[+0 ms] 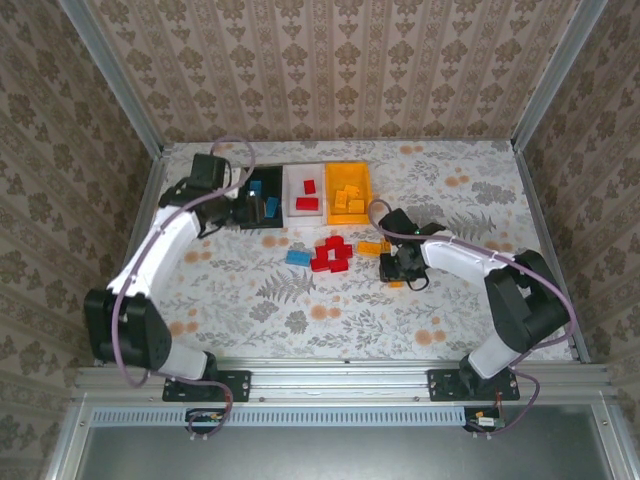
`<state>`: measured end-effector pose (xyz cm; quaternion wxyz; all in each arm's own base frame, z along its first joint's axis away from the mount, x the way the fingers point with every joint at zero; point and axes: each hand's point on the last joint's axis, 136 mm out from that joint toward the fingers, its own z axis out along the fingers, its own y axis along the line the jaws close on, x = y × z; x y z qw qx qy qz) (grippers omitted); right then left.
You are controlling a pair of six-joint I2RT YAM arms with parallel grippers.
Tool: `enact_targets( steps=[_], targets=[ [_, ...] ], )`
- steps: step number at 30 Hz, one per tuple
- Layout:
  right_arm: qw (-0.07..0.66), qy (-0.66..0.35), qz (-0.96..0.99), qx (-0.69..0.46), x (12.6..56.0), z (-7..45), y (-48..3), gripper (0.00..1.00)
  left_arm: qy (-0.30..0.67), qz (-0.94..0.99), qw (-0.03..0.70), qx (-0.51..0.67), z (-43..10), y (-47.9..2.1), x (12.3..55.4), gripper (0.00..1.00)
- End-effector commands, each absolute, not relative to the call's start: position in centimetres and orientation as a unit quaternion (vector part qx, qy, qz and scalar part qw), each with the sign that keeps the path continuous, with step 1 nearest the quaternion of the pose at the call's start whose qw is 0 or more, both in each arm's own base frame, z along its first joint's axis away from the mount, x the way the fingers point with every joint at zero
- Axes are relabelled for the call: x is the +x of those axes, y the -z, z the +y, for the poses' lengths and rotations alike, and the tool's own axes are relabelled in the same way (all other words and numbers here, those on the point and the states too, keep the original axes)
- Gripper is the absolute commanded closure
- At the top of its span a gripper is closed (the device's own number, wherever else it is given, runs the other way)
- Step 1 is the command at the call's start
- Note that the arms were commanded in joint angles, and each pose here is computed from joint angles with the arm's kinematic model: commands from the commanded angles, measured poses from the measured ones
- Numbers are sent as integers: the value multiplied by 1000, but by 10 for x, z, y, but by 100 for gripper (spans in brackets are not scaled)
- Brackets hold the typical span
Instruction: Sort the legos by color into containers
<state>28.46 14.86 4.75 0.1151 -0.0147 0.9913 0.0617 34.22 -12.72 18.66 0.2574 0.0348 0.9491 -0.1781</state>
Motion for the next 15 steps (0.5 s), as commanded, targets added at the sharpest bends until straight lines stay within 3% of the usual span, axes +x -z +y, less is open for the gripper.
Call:
enact_targets(
  steps=[1, 9, 15],
  targets=[
    [152, -85, 985, -16, 299, 159, -93, 69, 229, 942, 245, 12, -138, -180, 313, 39],
    [218, -91, 970, -54, 372, 192, -157, 69, 273, 936, 222, 2, -153, -158, 254, 34],
    [251, -85, 962, -69, 443, 218, -175, 69, 262, 945, 196, 9, -152, -143, 227, 30]
  ],
)
